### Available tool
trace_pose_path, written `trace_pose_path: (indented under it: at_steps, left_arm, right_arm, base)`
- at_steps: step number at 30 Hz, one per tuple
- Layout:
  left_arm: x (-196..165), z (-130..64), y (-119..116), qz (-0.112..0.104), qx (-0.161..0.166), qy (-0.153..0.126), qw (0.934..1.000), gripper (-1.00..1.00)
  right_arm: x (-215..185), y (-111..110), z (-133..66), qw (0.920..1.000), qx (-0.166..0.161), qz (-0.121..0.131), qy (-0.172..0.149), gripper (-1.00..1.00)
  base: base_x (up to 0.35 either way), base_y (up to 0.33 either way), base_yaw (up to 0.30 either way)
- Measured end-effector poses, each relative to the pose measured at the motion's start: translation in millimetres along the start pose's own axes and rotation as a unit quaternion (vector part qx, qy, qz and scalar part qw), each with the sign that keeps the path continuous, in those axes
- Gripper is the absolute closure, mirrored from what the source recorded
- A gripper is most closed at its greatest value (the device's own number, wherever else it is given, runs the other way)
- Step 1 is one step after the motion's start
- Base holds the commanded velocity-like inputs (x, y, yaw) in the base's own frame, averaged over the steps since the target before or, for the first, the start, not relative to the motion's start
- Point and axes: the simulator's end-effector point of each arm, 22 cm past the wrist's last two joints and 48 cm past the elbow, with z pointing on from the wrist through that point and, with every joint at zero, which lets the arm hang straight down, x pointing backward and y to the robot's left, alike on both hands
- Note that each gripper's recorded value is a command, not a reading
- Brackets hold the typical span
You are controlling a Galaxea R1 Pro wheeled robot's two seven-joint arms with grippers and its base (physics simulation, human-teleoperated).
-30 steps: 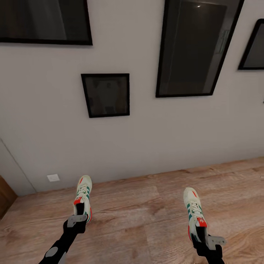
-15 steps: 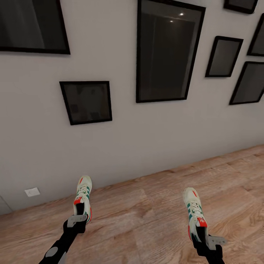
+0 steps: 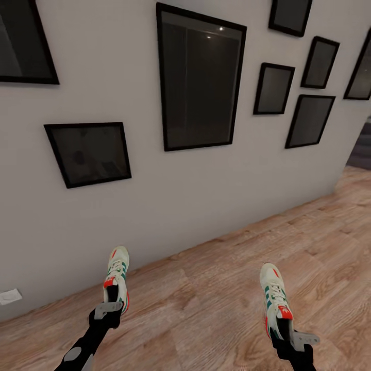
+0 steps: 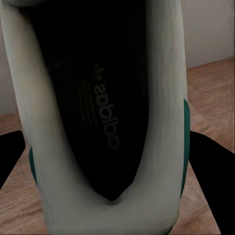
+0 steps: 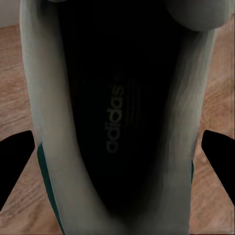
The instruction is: Pick up the two gym shoes and the two sandals from the corridor floor and place them onto the hallstand (shoe rack) in the corridor, making sure they are on the rack and not on the floor. Arrange them so the two gym shoes are next to each other and the two sandals are next to each other.
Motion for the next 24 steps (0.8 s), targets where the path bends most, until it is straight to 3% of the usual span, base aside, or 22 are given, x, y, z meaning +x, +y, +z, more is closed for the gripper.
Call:
trace_pose_path:
  at_steps: [14, 20, 24]
  left_arm:
    - [0.1, 0.0, -0.1, 0.001, 0.0, 0.0, 1.0, 1.0]
    - [0.1, 0.0, -0.2, 0.001, 0.0, 0.0, 1.0, 1.0]
    - [0.1, -0.1, -0.1, 0.001, 0.0, 0.0, 1.0, 1.0]
  right_arm:
    - [0.1, 0.5, 0.0, 1.0, 0.0, 0.0, 0.0, 1.0]
    - [0.1, 0.5, 0.0, 1.0, 0.0, 0.0, 0.0, 1.0]
    - [0.1, 0.6, 0.0, 1.0, 0.0, 0.0, 0.0, 1.0]
  base:
    - [0.0, -0.011, -0.3]
    - [0.0, -0.203, -0.281]
    - [0.014, -0.259, -0.092]
